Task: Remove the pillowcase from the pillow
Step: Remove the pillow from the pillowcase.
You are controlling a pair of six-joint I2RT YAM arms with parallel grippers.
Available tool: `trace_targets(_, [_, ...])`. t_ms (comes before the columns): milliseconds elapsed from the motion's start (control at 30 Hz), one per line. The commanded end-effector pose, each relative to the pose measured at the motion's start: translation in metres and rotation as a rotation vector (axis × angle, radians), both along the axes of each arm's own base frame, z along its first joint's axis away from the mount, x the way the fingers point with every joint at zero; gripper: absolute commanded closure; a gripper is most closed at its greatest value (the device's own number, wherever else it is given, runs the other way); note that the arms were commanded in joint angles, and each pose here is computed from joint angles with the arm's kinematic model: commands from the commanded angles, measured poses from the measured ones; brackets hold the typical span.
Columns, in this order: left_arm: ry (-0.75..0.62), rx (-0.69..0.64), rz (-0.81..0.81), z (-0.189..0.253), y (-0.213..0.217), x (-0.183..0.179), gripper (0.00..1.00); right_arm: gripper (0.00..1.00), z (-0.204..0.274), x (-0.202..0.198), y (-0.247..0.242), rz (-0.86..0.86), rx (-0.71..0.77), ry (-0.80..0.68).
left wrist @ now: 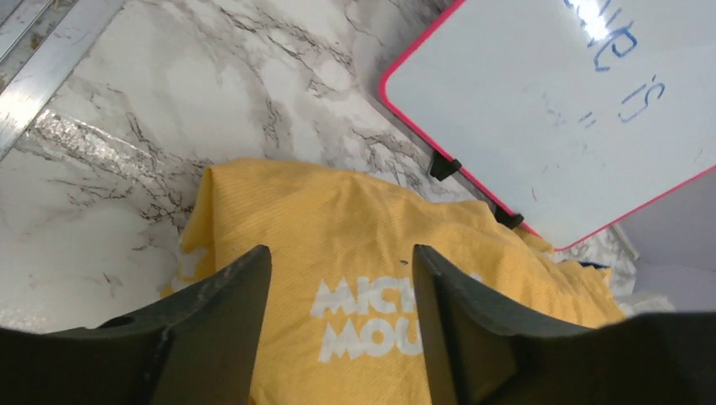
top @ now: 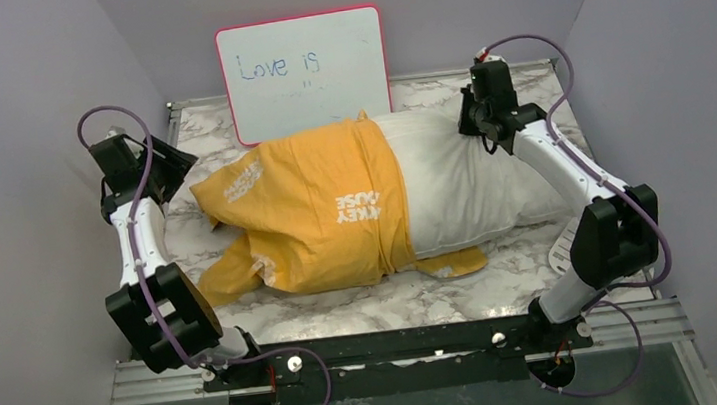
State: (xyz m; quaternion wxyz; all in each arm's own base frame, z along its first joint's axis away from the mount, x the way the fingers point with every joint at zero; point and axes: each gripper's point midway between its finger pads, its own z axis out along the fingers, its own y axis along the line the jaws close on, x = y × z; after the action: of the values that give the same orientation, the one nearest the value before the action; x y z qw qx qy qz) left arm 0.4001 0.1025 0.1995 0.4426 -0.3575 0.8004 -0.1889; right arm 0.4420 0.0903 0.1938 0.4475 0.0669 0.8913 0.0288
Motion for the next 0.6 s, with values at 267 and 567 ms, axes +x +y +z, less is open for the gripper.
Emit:
trace_targets(267, [-0.105, 0.118, -0.526, 0.041, -0.169, -0.052, 0.29, 0.46, 0.054, -0.033, 0.024, 0.155, 0.123, 0.009])
trace_targets(567, [-0.024, 0.071, -0.559, 0.015, -0.182, -0.105, 0.27, 0.05, 0.047, -0.131, 0.005, 0.009, 0.281, 0.058])
